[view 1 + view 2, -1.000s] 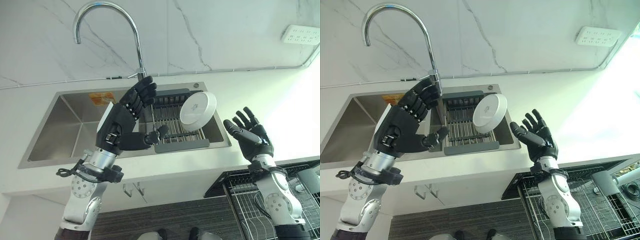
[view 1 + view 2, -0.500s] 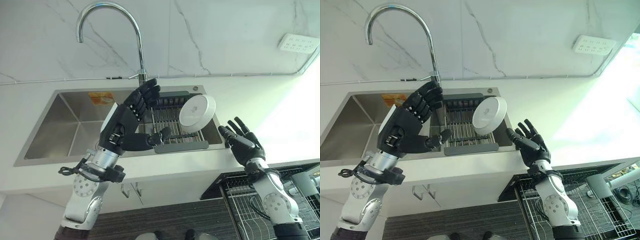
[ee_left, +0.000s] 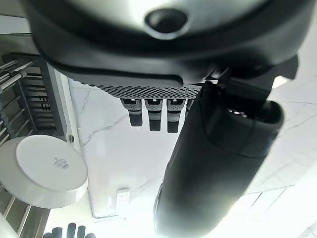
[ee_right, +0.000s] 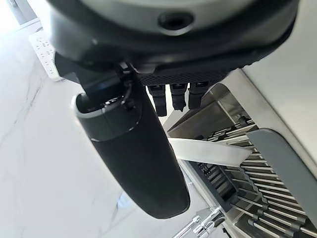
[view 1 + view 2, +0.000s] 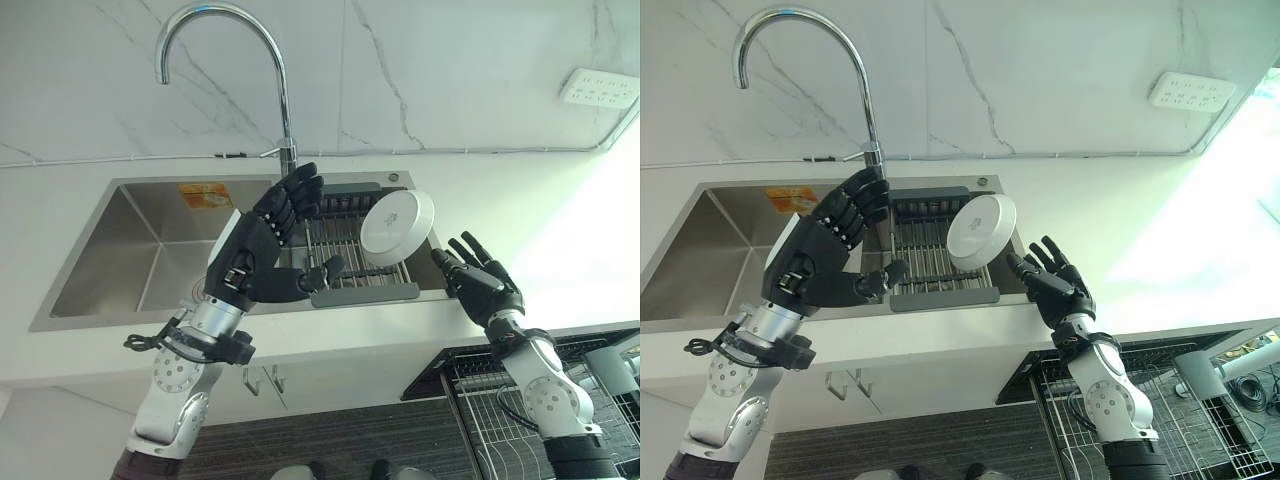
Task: Place the dishes in the dishwasher.
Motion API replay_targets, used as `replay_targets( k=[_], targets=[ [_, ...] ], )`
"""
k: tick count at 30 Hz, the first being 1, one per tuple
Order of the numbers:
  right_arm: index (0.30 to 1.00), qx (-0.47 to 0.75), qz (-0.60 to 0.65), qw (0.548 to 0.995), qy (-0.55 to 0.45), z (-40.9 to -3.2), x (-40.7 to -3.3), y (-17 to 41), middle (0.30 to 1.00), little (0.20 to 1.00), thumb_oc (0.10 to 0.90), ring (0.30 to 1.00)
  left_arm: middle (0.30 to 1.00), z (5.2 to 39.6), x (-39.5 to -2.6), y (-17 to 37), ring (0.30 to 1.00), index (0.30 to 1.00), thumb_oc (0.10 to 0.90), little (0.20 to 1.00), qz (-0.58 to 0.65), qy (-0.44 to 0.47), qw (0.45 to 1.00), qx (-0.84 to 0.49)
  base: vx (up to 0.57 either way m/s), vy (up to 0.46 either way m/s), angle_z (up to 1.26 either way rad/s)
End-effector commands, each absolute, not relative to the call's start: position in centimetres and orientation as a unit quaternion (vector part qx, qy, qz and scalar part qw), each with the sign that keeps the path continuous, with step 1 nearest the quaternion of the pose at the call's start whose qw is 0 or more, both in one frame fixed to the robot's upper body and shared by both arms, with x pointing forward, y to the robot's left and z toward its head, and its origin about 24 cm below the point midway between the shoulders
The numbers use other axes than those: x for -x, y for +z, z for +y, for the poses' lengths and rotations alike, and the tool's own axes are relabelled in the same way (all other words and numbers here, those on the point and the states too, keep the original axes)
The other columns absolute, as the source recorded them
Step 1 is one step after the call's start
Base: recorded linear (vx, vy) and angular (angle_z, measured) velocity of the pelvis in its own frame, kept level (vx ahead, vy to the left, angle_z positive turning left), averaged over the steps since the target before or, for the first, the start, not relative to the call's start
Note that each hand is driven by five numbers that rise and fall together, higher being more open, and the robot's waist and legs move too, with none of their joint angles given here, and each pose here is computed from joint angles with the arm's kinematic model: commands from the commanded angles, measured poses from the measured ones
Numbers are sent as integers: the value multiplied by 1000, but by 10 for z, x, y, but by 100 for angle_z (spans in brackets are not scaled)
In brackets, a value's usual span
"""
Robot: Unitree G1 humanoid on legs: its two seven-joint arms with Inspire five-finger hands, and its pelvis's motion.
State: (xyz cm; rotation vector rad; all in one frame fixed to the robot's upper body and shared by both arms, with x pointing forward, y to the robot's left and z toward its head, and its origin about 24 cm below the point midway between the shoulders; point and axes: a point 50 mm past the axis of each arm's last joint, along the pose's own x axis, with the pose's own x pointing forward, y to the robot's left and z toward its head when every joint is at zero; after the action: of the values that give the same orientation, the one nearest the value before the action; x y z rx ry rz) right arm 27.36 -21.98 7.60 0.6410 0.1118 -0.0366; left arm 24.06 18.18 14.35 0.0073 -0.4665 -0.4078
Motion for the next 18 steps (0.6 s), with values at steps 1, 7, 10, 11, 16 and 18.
replay_targets(
  k=[1,7,10,11,16,18],
  targets=[
    [900,-320,-28,946,35,-216,-295,121,900,900,800,900,900,172,-237,194,900,900,800,900,-355,-221,908,-18,0,0,0],
    [900,-324,-18,945,33,-217,-298,118,900,900,800,900,900,173,-239,193,900,900,800,900,-351,-224,909,-17,1,0,1],
    [900,-327,-11,944,32,-216,-300,116,900,900,800,900,900,171,-240,194,900,900,800,900,-351,-227,908,-18,1,1,4],
    [900,-327,-10,944,33,-215,-301,117,900,900,800,900,900,170,-240,194,900,900,800,900,-351,-227,908,-18,0,0,0],
    [900,-324,-1,945,36,-215,-305,116,900,900,800,900,900,170,-241,194,900,900,800,900,-349,-229,909,-19,0,0,0],
    [900,-323,4,946,36,-215,-307,116,900,900,800,900,900,169,-242,194,900,900,800,900,-348,-229,909,-19,0,0,0]
  ],
)
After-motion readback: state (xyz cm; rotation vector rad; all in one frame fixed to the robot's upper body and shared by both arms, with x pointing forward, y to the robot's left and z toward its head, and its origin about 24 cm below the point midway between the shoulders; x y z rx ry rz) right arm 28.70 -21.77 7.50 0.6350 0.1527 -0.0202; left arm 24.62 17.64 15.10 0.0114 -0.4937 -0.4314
